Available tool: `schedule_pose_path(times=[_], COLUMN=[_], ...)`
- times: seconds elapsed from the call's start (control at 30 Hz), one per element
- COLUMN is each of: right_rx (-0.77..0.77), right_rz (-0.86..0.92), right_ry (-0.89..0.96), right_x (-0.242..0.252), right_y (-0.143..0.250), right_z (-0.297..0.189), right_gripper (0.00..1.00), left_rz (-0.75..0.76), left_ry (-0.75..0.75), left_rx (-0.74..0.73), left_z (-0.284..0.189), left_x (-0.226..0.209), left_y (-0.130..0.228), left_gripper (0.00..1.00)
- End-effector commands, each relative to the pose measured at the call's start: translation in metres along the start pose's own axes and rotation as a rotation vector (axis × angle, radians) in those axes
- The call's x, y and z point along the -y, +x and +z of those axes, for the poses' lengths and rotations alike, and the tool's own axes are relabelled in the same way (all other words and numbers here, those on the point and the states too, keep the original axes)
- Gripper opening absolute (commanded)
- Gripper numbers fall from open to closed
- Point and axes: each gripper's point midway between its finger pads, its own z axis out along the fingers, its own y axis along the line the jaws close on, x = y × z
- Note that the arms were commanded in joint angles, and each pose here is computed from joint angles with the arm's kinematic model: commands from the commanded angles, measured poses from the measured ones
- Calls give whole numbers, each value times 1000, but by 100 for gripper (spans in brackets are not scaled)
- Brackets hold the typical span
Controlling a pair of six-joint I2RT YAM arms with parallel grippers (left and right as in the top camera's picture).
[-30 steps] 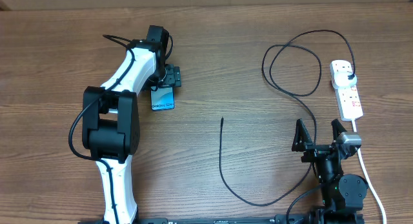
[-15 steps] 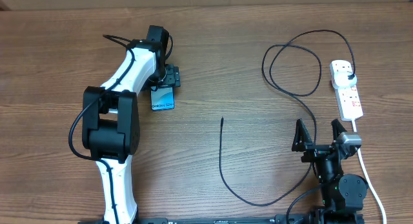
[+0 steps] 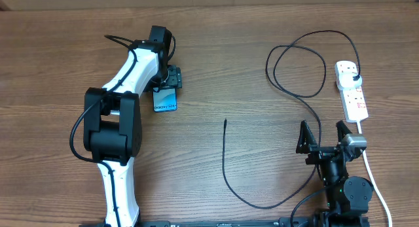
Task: Plug charger to phone and switch on socket
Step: 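Close the left gripper on the phone's top edge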
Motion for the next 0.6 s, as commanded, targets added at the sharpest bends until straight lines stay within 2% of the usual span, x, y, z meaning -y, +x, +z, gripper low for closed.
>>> schedule_pose_path(times=[0.0,0.13,0.2,0.37,0.43,0.47,0.57], right_rx=[3,3,3,3,3,3,3], right_rz=[-3,-3,-3,-3,-3,-3,-3], right_ry=[5,5,5,5,5,5,5], right_x=[1,1,1,1,1,1,1], right_y=[2,2,2,2,2,2,2], right_z=[0,0,0,0,0,0,0], right_gripper=[100,100,100,100,100,100,100], left_rz=[21,22,22,22,22,22,22], left_ry=[-19,-19,-19,-19,-19,-19,-21], left_rx=[-55,-54,-54,-54,-54,-54,-52], left_z=[19,19,19,19,19,19,19], left_x=[-1,-1,-1,-1,0,-1,-1], left_y=[13,13,13,13,13,13,12], left_gripper=[76,70,64,34,18,4,4])
